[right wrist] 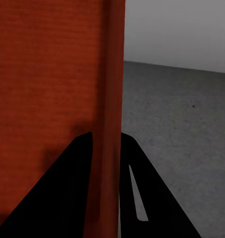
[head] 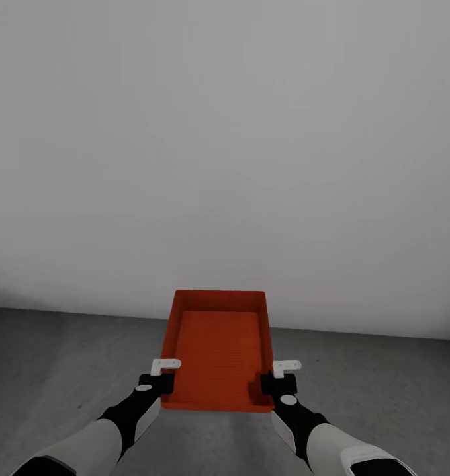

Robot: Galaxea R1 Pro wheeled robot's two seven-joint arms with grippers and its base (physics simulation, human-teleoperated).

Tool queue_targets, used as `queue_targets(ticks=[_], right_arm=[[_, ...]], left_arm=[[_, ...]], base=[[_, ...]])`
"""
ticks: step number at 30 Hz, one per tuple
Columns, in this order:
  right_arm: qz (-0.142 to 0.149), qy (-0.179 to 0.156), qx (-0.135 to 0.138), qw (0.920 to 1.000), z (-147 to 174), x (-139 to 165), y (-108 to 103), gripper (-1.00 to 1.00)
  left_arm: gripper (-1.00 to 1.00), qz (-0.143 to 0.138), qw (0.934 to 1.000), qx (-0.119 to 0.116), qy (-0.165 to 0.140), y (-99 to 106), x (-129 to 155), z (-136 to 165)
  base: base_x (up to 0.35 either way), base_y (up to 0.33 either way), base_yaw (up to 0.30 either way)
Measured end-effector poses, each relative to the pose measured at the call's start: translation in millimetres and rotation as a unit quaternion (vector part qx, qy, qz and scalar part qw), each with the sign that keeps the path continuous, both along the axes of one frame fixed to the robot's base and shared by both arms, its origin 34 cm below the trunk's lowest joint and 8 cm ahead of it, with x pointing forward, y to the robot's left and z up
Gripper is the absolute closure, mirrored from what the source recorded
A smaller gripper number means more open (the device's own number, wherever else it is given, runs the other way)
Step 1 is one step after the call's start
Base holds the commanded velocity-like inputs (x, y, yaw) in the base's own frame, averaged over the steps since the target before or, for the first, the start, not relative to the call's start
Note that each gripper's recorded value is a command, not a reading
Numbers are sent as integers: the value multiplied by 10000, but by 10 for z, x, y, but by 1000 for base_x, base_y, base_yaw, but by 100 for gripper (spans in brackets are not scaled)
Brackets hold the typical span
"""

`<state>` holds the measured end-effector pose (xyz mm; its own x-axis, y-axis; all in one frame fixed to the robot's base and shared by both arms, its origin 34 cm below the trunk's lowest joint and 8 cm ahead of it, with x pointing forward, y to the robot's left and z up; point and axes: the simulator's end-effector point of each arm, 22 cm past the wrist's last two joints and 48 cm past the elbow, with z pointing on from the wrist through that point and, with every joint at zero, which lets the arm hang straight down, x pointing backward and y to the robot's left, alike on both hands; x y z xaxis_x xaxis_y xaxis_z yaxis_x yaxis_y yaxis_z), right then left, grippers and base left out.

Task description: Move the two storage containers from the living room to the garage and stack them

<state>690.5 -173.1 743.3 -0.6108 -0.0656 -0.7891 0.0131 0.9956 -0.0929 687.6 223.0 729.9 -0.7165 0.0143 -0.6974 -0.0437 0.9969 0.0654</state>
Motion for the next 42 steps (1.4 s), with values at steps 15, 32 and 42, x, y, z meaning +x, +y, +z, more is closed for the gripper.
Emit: queue_targets(ticks=[15,32,42], right_arm=[[-1,35,11,10000,-229,13,-2,100],[-3,164,13,9999,-608,-20,-2,100],[-3,243,13,9997,-842,-47,-2,100]], left_arm=[[100,-1,10000,2,35,-3,11,-228],[100,-1,9999,3,165,-3,-25,-606],[100,-1,9997,3,244,-3,-54,-839]], base=[[0,0,0],[0,0,0],[0,0,0]])
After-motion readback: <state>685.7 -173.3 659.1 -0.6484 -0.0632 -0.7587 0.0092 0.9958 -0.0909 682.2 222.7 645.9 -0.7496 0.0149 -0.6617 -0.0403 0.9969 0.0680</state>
